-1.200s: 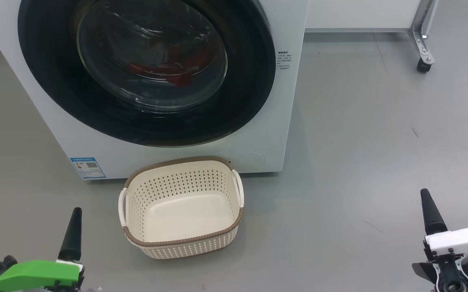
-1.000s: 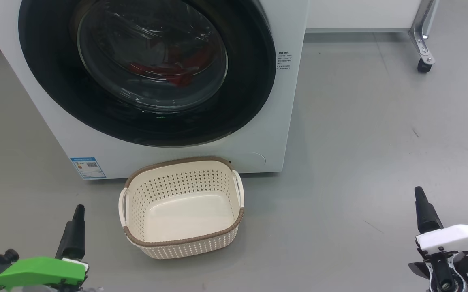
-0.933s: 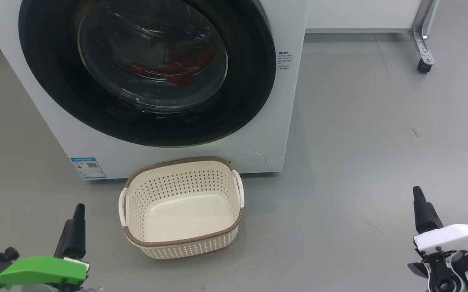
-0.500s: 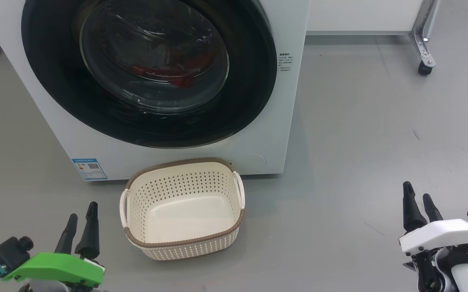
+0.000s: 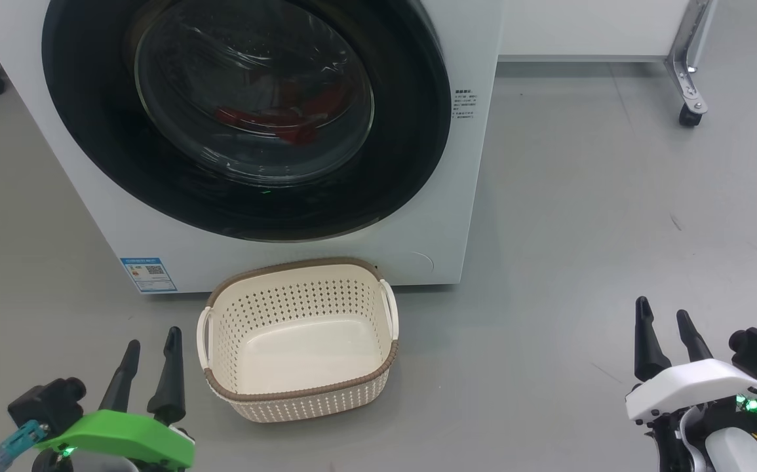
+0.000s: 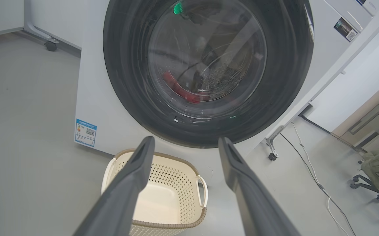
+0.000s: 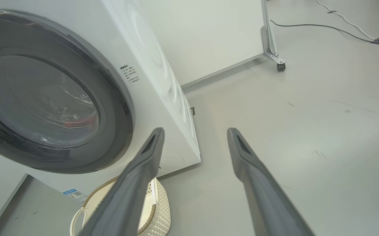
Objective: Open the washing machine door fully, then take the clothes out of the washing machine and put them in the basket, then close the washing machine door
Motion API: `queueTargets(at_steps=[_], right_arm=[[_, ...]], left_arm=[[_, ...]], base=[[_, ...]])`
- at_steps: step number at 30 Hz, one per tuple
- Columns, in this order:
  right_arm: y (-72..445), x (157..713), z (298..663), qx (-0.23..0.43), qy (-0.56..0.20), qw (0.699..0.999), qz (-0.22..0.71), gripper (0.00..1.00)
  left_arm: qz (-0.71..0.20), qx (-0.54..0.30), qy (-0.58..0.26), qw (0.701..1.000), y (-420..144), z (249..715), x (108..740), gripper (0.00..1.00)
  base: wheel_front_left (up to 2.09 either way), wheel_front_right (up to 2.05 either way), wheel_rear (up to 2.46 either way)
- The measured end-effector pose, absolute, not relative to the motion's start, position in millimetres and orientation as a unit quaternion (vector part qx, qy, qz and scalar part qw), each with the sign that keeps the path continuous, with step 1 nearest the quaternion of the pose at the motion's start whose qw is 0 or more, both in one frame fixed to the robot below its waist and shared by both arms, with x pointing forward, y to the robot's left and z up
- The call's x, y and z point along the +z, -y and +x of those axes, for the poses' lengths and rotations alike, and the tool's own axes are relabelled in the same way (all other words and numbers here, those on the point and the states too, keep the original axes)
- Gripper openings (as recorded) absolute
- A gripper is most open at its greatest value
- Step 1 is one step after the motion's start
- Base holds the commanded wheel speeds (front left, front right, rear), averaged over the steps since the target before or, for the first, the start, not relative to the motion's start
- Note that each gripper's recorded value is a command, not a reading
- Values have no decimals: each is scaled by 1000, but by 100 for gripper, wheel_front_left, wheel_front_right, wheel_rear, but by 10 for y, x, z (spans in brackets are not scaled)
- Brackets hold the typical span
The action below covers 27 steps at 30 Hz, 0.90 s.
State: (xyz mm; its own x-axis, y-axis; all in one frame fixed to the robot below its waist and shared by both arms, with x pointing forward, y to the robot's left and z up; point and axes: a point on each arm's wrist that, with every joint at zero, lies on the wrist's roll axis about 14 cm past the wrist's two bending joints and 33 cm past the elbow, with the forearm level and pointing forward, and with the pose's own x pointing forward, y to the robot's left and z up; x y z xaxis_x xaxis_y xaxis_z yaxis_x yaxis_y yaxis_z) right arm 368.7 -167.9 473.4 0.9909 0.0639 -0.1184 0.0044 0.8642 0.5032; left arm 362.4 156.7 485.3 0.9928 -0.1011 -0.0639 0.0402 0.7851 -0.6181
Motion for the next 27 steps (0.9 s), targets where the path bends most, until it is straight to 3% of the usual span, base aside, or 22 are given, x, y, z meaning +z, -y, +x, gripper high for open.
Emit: queueTargets(at_steps=[27], right_arm=[[1468,4821,3677,55,-26,992,110,100]], left_arm=[[-181,-66,-39,981,-1413,3545,4765,100]], base=[[0,0,0]])
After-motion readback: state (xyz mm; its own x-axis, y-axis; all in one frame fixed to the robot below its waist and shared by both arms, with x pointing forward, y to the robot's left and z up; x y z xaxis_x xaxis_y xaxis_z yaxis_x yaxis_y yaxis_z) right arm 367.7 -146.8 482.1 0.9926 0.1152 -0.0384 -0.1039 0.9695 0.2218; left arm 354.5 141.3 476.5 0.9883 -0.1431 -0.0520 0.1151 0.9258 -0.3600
